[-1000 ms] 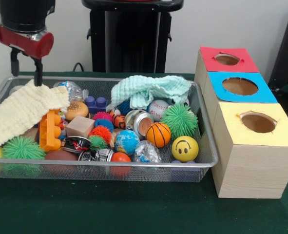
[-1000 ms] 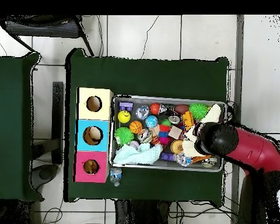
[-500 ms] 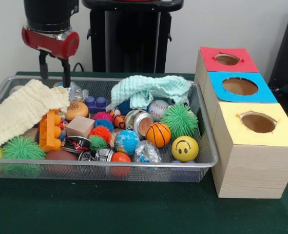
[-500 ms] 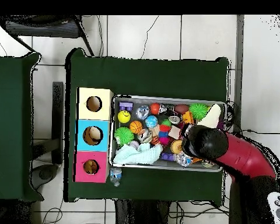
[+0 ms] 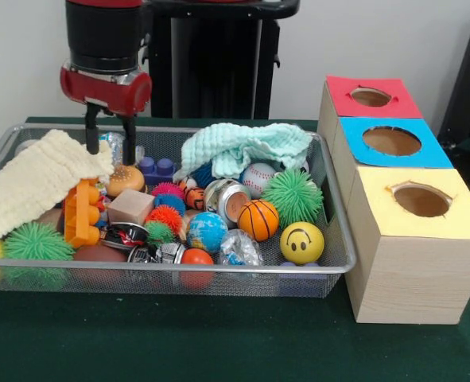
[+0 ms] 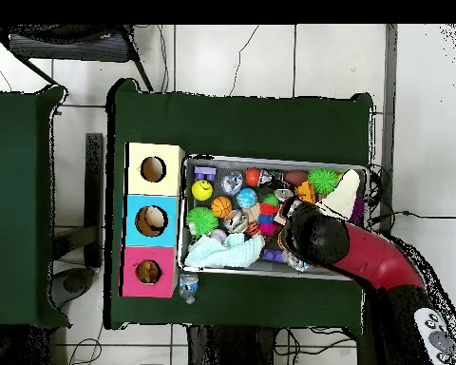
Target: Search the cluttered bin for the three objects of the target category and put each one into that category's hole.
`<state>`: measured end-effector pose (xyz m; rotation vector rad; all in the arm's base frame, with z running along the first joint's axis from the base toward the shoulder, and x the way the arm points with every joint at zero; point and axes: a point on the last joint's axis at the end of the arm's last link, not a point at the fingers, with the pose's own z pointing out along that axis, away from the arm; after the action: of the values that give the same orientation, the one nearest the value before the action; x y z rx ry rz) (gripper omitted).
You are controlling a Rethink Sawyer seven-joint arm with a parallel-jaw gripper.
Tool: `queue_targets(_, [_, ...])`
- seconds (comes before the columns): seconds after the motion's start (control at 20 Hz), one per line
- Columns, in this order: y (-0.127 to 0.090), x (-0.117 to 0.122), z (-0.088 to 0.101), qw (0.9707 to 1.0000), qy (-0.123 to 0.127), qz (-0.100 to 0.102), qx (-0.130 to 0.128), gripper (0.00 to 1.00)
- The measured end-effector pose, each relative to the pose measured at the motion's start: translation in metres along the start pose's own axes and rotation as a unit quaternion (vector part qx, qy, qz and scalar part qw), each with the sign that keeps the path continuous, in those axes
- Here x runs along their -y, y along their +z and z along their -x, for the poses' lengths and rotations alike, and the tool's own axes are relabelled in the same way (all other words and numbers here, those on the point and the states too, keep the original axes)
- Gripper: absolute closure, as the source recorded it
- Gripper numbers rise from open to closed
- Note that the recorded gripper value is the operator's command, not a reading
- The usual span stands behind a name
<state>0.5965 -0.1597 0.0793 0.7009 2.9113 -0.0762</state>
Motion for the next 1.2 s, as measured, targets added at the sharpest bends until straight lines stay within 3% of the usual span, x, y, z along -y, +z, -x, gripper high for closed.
queue_targets(0.25, [0.004, -0.014, -0.015, 1.0, 0.0, 0.007, -0.002, 0.0])
queue_targets(0.6, [0.006, -0.049, -0.044, 0.9995, -0.006, 0.019, -0.026, 0.0])
queue_targets(0.9, [0.007, -0.066, -0.057, 0.9992, -0.003, 0.026, -0.031, 0.0])
queue_targets(1.2, [0.015, -0.073, -0.059, 0.999, 0.018, 0.032, -0.024, 0.0])
